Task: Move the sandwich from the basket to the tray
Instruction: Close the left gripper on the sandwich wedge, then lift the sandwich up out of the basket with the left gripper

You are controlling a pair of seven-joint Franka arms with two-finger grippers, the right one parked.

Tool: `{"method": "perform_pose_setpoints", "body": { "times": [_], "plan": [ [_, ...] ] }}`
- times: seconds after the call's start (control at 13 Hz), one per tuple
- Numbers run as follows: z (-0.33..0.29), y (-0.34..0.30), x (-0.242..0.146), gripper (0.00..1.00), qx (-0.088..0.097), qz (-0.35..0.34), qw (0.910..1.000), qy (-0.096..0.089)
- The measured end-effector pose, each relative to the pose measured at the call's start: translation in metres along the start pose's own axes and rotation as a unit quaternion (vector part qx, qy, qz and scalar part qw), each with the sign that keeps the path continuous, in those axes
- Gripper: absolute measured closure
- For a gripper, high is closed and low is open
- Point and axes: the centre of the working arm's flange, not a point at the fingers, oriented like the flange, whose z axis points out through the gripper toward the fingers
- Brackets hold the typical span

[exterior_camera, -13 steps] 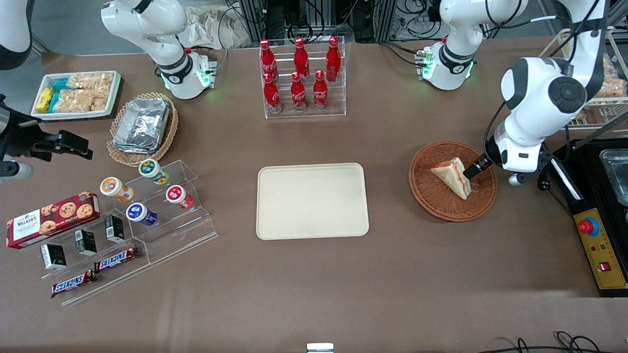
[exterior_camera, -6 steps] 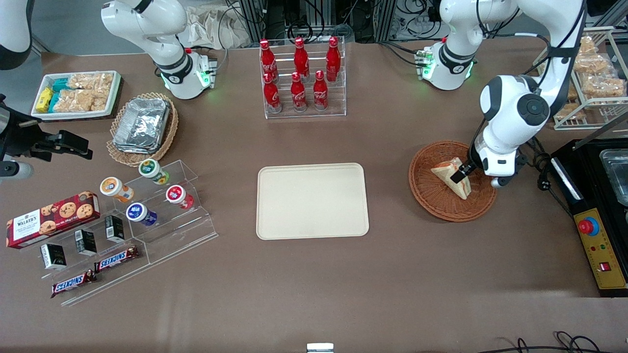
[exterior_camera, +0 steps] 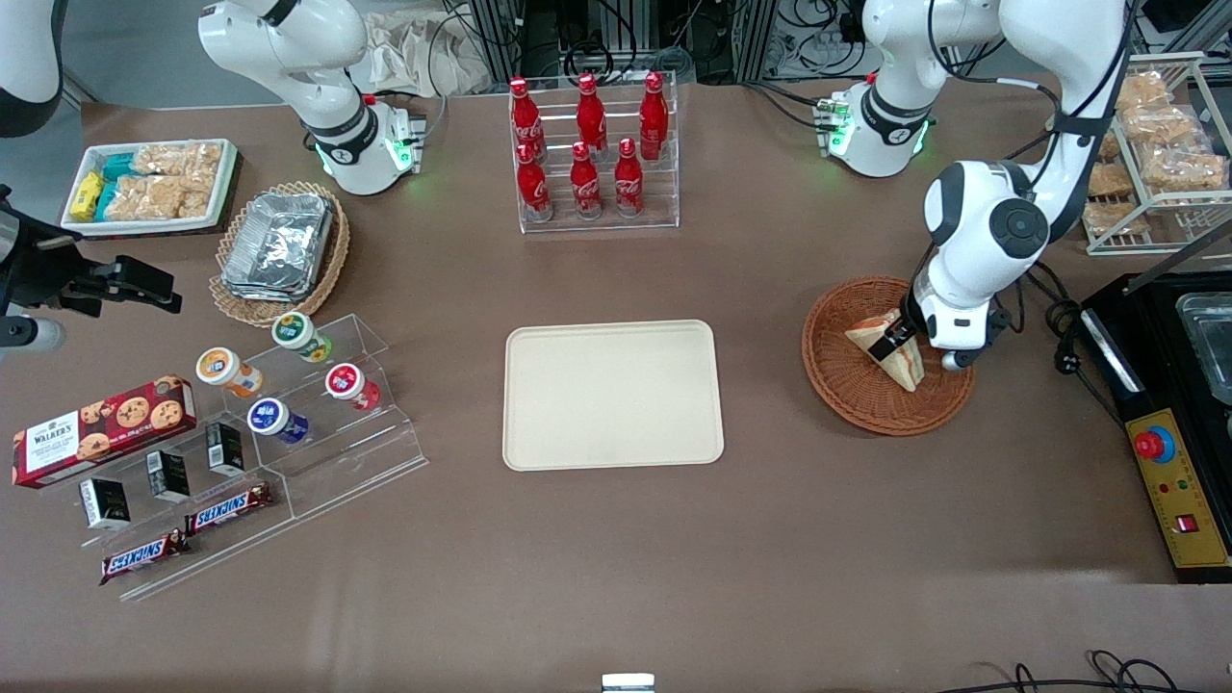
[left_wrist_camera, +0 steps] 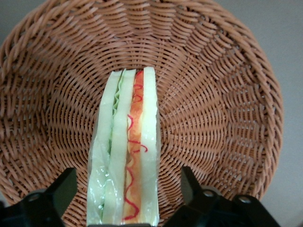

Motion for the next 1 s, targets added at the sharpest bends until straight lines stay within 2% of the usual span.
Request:
{"method": "perform_pose_setpoints", "body": {
  "times": [0.08, 0.31, 0.46, 0.77, 0.85, 1.0],
  "plan": [
    [0.003, 0.000, 0.000, 0.07, 0.001, 0.000, 1.0000, -0.001],
    [0.005, 0.000, 0.000, 0.44, -0.001, 0.000, 1.0000, -0.001],
    [0.001, 0.003, 0.002, 0.62, -0.007, 0.001, 1.0000, 0.005],
    [-0.041, 0.014, 0.011, 0.70, -0.037, 0.004, 0.9985, 0.040],
    [-0.056, 0.016, 0.013, 0.76, -0.038, 0.008, 0.9982, 0.044],
    [-0.094, 0.025, 0.016, 0.79, -0.022, 0.043, 0.9982, 0.035]
  ]
}}
